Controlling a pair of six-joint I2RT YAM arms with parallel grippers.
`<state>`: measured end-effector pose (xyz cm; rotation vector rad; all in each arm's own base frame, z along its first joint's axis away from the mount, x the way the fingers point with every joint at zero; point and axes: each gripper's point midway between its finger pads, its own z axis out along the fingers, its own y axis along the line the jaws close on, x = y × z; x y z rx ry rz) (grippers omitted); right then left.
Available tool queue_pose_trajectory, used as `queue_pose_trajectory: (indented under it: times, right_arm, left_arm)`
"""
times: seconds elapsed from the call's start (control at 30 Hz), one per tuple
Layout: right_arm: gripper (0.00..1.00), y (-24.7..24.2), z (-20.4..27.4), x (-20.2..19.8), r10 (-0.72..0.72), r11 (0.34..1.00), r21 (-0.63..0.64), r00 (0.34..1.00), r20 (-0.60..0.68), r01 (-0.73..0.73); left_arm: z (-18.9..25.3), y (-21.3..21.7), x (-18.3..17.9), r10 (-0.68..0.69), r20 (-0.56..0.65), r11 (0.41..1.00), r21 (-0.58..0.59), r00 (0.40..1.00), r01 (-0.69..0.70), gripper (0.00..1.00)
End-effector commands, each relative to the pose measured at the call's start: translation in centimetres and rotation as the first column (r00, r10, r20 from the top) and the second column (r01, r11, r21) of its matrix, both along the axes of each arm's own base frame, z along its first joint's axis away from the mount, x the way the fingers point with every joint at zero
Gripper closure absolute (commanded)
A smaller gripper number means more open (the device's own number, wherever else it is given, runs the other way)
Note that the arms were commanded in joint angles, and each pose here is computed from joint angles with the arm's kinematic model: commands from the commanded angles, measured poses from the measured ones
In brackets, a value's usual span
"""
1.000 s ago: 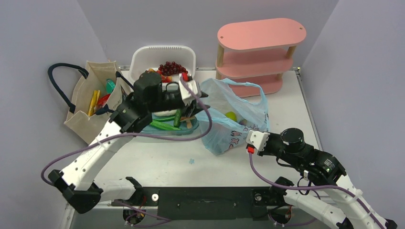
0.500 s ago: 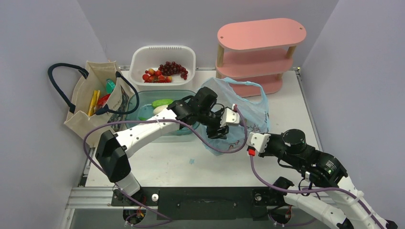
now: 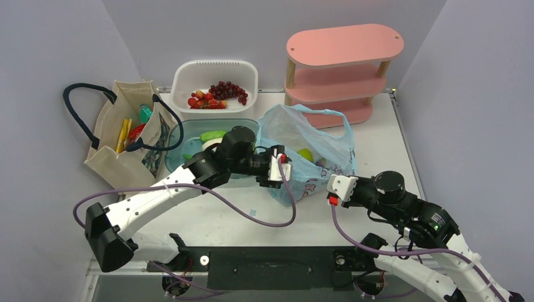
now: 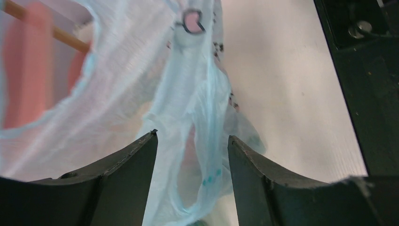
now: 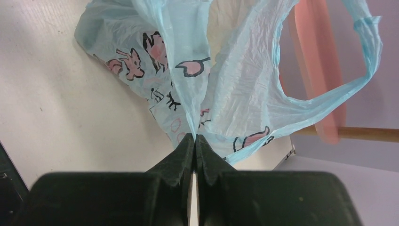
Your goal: Untie the knot of the grocery bags and take out the mixed food
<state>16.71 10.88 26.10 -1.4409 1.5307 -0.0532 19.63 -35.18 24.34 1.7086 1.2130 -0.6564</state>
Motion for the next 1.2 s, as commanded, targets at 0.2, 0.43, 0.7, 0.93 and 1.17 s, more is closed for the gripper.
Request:
queue_pose_trajectory:
  times: [0.2, 0.43, 0.7, 0.93, 1.17]
  right_arm:
    - [1.00, 0.5, 0.8, -0.1, 0.021, 0.999, 0.034, 1.000, 0.011, -0.021]
    - [1.00, 0.6, 1.1, -0.2, 0.029, 0.999, 0.037, 1.000, 0.011, -0.030]
    - [0.68, -0.3, 2.7, -0.1, -0.087, 0.990, 0.108, 0.996, -0.036, 0.091]
    - [0.31, 0.0, 4.6, 0.0, -0.137, 0.980, 0.124, 0.982, -0.129, 0.153]
    - [0.29, 2.6, 6.4, 3.4, -0.175, 0.951, 0.214, 0.959, -0.224, 0.223]
  left_arm:
    - [6.0, -2.0, 2.6, -0.022, 0.134, 0.993, -0.113, 0.991, 0.037, 0.45]
    - [0.9, -4.3, 4.9, -0.071, 0.047, 0.997, 0.027, 0.996, 0.070, 0.44]
    - [-2.1, -2.9, 1.4, -0.268, -0.044, 0.952, 0.142, 0.962, 0.272, 0.87]
    - [0.4, -2.1, -0.3, -0.241, 0.135, 0.969, -0.019, 0.961, 0.246, 1.00]
    - [0.3, -1.7, -0.9, -0.256, 0.163, 0.966, -0.002, 0.953, 0.260, 1.00]
